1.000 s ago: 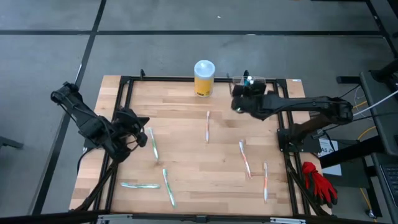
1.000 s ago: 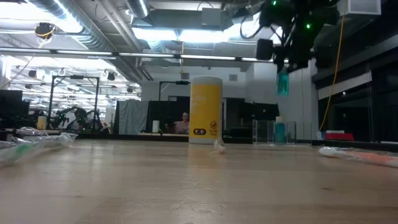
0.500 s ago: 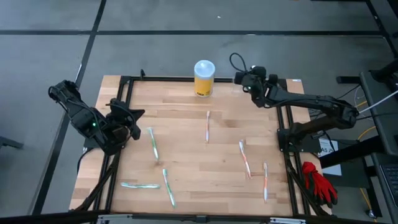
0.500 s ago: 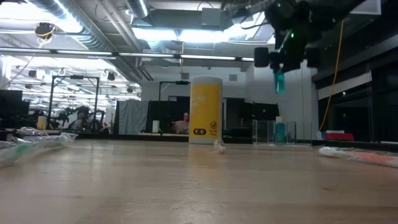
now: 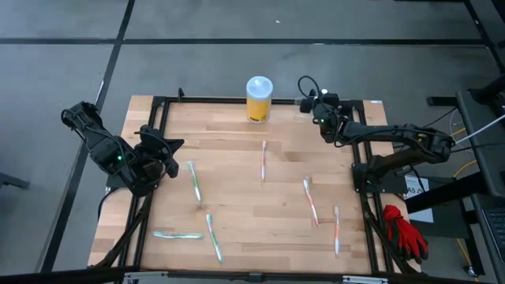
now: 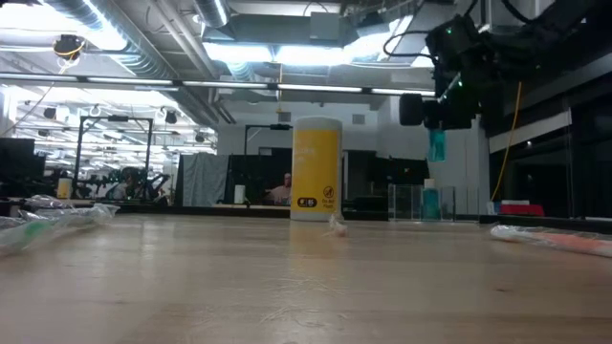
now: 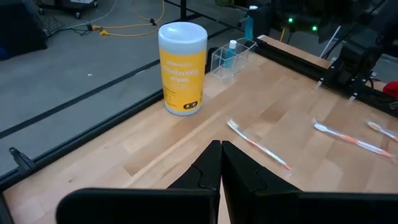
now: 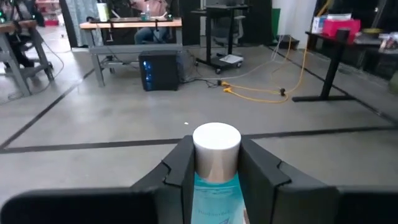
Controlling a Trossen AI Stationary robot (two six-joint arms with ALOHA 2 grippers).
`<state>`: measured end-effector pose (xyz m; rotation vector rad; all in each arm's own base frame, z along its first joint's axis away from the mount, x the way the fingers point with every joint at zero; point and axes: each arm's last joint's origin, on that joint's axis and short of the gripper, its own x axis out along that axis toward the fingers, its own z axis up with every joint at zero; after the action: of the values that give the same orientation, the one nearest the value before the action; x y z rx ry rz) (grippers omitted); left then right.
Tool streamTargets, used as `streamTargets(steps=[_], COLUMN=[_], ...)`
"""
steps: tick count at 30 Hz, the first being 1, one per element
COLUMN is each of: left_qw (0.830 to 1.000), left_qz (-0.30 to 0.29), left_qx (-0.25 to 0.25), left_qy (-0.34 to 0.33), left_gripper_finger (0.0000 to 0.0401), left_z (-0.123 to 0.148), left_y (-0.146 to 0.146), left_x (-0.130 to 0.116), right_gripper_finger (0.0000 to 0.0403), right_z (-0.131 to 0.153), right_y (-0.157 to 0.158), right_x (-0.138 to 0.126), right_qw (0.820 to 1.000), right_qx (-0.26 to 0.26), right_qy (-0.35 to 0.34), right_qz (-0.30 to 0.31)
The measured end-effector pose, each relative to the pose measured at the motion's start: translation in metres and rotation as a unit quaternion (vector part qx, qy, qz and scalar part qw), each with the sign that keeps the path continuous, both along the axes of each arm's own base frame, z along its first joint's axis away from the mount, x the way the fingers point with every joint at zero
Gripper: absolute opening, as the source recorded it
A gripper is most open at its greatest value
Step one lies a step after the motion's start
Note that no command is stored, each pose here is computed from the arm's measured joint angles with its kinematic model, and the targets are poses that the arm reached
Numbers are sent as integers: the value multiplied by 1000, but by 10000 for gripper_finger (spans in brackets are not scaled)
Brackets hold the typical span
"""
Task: Pick & Place toothbrushing station
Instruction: Put the blue mouthwash into the transparent organizer
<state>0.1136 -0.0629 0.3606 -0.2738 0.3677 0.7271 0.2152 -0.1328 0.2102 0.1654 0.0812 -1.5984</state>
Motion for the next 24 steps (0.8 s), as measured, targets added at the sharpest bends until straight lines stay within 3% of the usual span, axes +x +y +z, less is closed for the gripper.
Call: streamTargets(steps=[9, 16, 24], left_qw=[1000, 1000, 1000], left_qz=[-3, -3, -5], left_qx=[3, 5, -2], left_qy=[2, 0, 5], left_gripper_finger=[5, 4, 2], left_z=[0, 0, 0], left_y=[-1, -1, -1], left_x=[1, 1, 1], right_gripper_finger=[93, 93, 93], right_z=[-31, -41, -56], right_y=[6, -8, -17], right_x=[-16, -5, -5], right_qw=[999, 999, 1000], right_qx=[-11, -25, -17], right_qy=[-40, -6, 5], right_qz=[-11, 22, 13])
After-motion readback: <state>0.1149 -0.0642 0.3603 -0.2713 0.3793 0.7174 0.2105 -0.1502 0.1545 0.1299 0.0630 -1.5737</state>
